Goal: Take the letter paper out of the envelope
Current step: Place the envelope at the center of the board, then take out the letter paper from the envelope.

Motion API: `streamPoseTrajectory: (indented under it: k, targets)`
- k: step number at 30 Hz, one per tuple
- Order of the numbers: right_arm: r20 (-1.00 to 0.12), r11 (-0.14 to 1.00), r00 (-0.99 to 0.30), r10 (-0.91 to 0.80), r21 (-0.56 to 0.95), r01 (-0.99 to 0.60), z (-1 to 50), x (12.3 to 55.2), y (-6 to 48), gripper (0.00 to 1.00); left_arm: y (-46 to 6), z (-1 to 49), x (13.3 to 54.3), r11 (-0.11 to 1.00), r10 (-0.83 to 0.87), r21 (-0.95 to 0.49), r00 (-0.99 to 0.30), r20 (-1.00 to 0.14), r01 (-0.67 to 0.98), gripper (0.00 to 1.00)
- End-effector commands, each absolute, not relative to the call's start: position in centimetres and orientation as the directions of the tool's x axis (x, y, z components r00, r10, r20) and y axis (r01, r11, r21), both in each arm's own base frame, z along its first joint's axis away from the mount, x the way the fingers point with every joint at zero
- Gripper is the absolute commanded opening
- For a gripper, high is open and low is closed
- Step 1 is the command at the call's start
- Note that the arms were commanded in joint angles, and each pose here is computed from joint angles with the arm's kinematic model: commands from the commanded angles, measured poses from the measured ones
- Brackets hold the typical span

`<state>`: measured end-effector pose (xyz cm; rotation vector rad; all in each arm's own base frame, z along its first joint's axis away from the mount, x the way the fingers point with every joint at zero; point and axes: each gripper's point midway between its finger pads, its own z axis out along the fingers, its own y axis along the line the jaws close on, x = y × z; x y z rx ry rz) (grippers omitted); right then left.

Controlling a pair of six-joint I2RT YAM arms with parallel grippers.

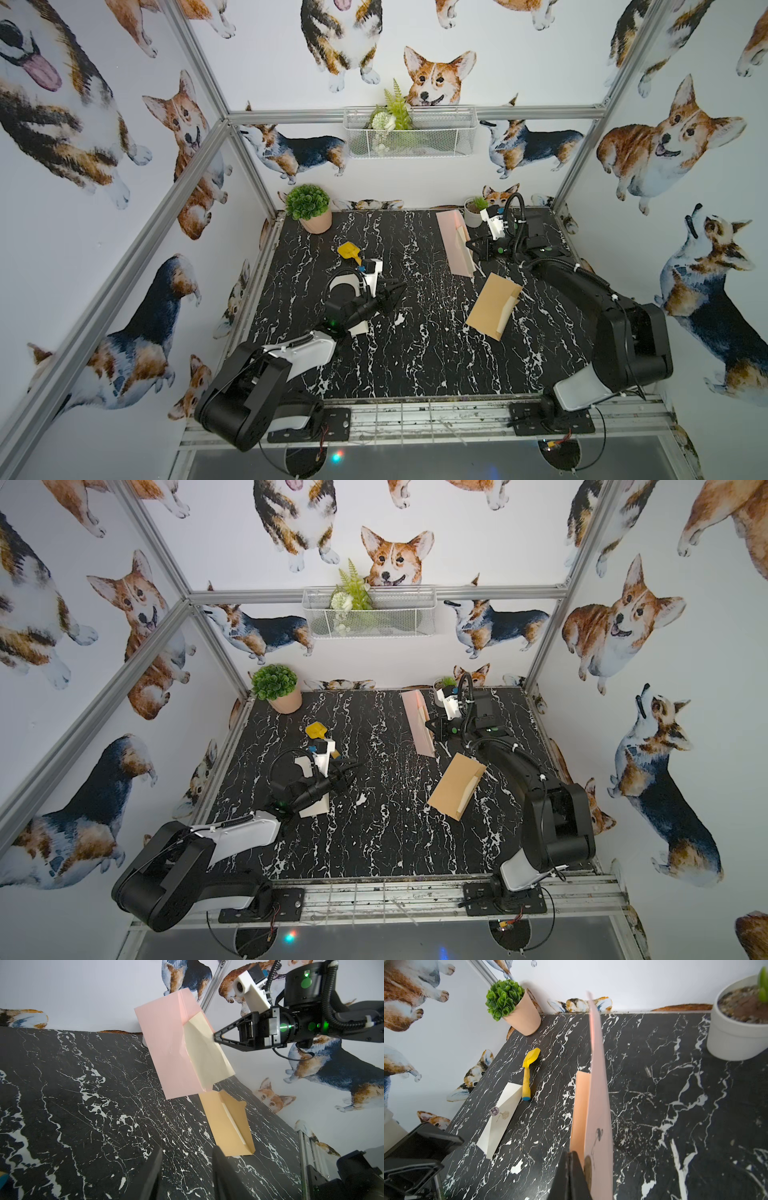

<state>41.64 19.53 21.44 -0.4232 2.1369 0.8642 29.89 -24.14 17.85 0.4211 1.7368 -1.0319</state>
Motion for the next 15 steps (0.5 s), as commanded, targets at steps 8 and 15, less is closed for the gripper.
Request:
streamPoseTrajectory:
  k: [8,15]
  targets:
    - [-0.776,0.774,-0.610,-0.158,0.287,-0.564,22.7,45.5,18.8,0.00,-24.2,18.7,29.9,0.557,-0.205,-0.439,-0.395,-0.895,0.705,0.44]
    - [-0.737,0.846,-0.628,-0.249,0.150,-0.512,20.2,45.2,16.1,0.00,-24.2,18.8,29.9,0.559,-0.207,-0.438,-0.393,-0.896,0.704,0.46]
